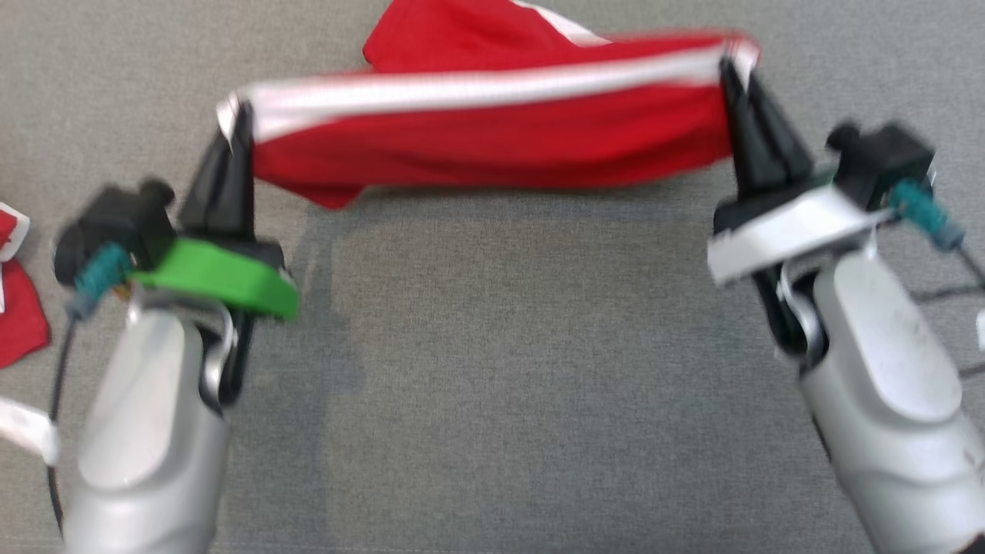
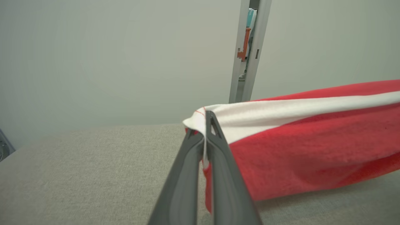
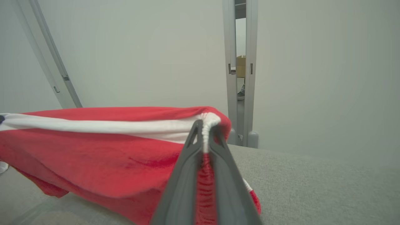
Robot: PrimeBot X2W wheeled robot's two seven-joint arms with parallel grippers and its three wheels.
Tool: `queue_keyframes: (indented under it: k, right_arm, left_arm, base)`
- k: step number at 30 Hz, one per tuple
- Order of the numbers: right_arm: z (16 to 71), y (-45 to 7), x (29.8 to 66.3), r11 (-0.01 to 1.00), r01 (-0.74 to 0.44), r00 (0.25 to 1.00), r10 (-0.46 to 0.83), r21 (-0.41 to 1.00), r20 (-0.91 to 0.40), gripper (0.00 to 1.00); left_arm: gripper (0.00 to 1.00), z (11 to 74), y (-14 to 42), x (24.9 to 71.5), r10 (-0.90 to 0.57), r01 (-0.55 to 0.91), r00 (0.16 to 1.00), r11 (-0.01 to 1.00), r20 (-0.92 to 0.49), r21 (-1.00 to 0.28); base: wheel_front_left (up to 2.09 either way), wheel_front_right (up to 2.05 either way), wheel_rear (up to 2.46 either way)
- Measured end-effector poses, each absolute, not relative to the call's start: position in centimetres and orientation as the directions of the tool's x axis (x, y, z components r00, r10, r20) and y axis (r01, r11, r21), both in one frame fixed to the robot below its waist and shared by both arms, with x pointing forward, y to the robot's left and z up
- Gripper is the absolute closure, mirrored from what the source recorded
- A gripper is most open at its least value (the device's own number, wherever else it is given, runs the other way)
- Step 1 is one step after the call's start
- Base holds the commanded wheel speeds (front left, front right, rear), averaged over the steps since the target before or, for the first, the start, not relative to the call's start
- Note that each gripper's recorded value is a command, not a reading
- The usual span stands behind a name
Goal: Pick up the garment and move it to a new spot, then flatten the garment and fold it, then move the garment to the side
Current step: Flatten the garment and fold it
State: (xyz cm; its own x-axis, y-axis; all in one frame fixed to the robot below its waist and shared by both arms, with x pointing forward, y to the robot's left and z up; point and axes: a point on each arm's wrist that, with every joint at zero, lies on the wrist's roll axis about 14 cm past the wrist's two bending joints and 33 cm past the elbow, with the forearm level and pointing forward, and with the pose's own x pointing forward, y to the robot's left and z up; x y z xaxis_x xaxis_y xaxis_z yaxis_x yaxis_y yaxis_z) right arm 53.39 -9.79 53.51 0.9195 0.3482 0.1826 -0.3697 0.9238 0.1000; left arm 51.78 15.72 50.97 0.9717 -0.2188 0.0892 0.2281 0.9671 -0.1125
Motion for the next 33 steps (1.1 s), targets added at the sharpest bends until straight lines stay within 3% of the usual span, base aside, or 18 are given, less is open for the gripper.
queue_keyframes:
  k: [10,22,33]
  right_arm:
    - [48.4,-10.4,44.7,0.919,-0.326,0.945,0.327,0.222,0.031,1.0]
    - [46.6,-10.9,36.4,0.915,-0.282,0.952,0.304,0.287,-0.036,1.0]
    - [45.4,-12.1,32.9,0.918,-0.212,0.966,0.248,0.335,-0.07,1.0]
  left_arm:
    - [1.0,46.8,17.2,43.0,-0.092,0.083,0.996,0.958,-0.021,-0.276]
    - [1.0,43.3,17.0,32.8,-0.055,0.007,0.989,0.946,-0.14,-0.325]
    - [1.0,43.8,16.6,30.7,-0.051,0.009,0.992,0.943,-0.118,-0.332]
  base:
    - [0.0,0.0,0.0]
    - [0.0,0.0,0.0]
    - [0.0,0.0,0.0]
